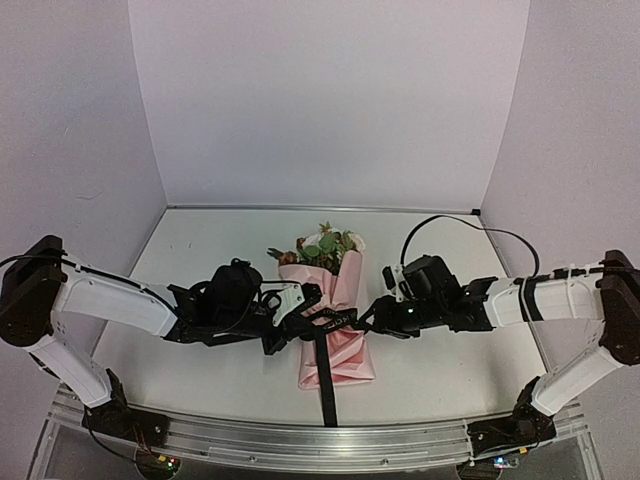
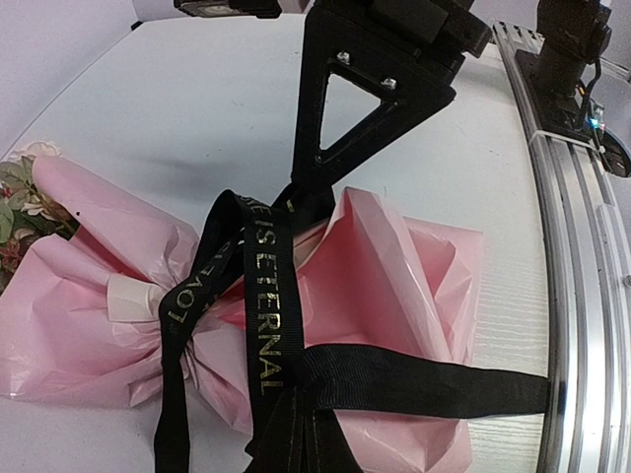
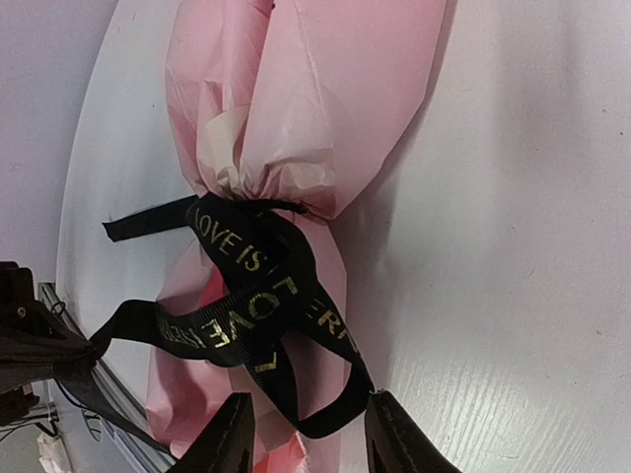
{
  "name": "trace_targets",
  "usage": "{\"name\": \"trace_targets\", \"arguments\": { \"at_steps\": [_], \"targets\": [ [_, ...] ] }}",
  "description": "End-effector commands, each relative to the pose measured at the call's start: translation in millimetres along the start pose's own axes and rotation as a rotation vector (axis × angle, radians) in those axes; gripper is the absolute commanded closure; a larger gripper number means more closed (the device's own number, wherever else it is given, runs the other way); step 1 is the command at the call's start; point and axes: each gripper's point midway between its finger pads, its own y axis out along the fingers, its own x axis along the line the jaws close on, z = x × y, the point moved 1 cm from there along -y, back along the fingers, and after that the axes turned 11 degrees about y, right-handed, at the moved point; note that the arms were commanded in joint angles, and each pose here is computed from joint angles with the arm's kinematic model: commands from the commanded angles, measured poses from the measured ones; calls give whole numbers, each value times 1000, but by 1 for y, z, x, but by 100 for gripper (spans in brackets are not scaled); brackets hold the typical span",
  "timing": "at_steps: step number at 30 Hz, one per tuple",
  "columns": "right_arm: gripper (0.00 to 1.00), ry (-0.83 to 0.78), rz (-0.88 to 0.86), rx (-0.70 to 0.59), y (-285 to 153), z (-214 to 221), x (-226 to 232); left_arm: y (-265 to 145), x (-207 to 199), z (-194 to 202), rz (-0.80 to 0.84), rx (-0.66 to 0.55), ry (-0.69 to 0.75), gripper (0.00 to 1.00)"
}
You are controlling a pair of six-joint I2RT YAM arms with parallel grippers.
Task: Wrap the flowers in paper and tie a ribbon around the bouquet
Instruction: Cross the half-tied ribbon over the folded bouquet.
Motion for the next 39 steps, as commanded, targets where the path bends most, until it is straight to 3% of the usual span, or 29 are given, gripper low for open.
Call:
{"name": "trace_targets", "arguments": {
  "at_steps": [1, 8, 14, 21, 28, 35, 39],
  "targets": [
    [62, 33, -36, -30, 7, -8, 8, -9, 12, -33, -39, -76, 12, 100],
    [70, 56, -42, -31, 11, -9, 8, -10, 13, -36, -44, -80, 13, 100],
    [100, 42, 0, -30, -3, -11, 9, -14, 14, -43, -47, -106, 6, 100],
    [100, -88, 181, 76, -50, -10, 15, -22, 15, -70, -27, -193, -29, 100],
    [100, -175, 142, 233, -67, -18, 59, -23, 28, -125, -8, -349, -89, 100],
    [100, -70, 71, 339, -59, -41, 86, -15, 29, -154, 34, -414, -79, 99],
    [100, -26, 62, 362, -54, -45, 96, -26, 62, -133, -117, -394, -207, 100]
  ]
}}
